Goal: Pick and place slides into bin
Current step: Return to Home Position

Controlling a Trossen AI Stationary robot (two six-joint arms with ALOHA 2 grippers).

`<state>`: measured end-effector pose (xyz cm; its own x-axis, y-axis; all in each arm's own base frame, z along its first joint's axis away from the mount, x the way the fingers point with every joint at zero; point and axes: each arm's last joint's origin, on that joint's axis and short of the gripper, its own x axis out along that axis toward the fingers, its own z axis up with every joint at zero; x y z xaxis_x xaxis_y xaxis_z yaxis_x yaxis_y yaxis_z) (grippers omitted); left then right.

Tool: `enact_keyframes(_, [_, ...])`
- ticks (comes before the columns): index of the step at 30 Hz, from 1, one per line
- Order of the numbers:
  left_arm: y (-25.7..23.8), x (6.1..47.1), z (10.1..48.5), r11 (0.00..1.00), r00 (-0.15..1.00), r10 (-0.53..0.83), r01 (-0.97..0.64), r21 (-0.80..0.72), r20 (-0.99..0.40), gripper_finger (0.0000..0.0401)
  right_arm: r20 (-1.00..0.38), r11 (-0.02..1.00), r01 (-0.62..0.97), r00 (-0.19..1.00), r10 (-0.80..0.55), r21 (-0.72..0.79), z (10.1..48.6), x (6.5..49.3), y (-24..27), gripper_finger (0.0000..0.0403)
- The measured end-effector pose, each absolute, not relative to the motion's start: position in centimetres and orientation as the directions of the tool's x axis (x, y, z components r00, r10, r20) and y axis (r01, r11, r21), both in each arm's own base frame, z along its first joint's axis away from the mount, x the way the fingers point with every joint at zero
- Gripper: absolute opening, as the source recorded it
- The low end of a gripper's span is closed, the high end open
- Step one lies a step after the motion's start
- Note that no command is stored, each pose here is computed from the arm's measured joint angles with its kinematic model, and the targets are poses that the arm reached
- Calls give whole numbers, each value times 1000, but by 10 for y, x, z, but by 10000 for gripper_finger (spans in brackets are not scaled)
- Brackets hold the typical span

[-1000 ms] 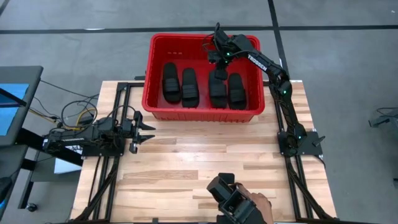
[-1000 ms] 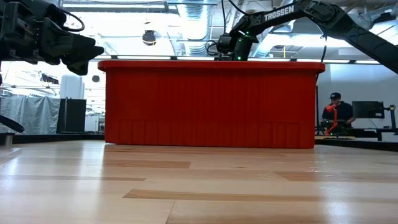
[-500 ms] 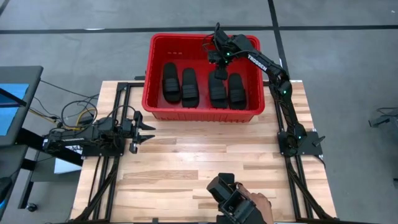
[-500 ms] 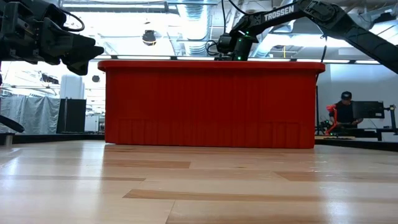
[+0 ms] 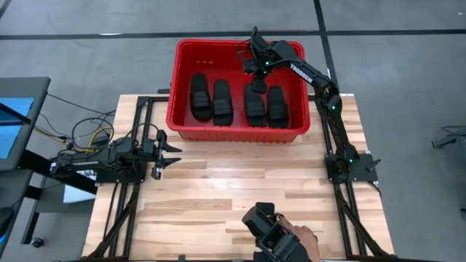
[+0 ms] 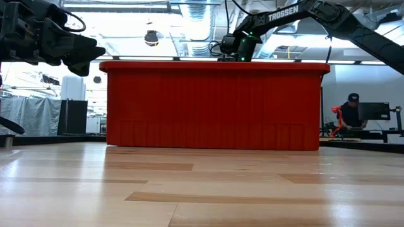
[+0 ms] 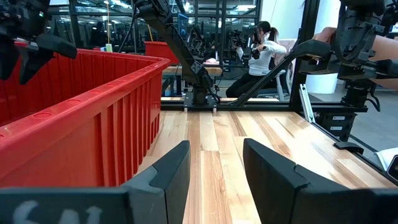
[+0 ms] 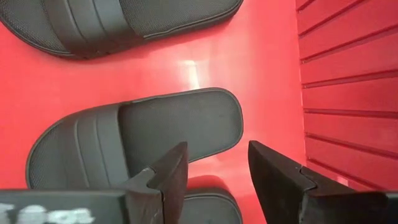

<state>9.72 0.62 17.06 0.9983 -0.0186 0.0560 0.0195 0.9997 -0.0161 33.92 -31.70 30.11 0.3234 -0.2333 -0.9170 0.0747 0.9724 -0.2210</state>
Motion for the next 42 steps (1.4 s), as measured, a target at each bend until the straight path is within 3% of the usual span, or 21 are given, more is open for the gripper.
enact_keyframes(31, [6, 97, 171, 1000, 998, -19, 20, -16, 56, 139, -912, 953, 71, 279, -302, -294, 307, 342, -311, 154])
enact_keyframes(42, [6, 97, 170, 1000, 998, -19, 19, -16, 56, 139, -842, 908, 88, 348, -413, -409, 352, 332, -294, 123])
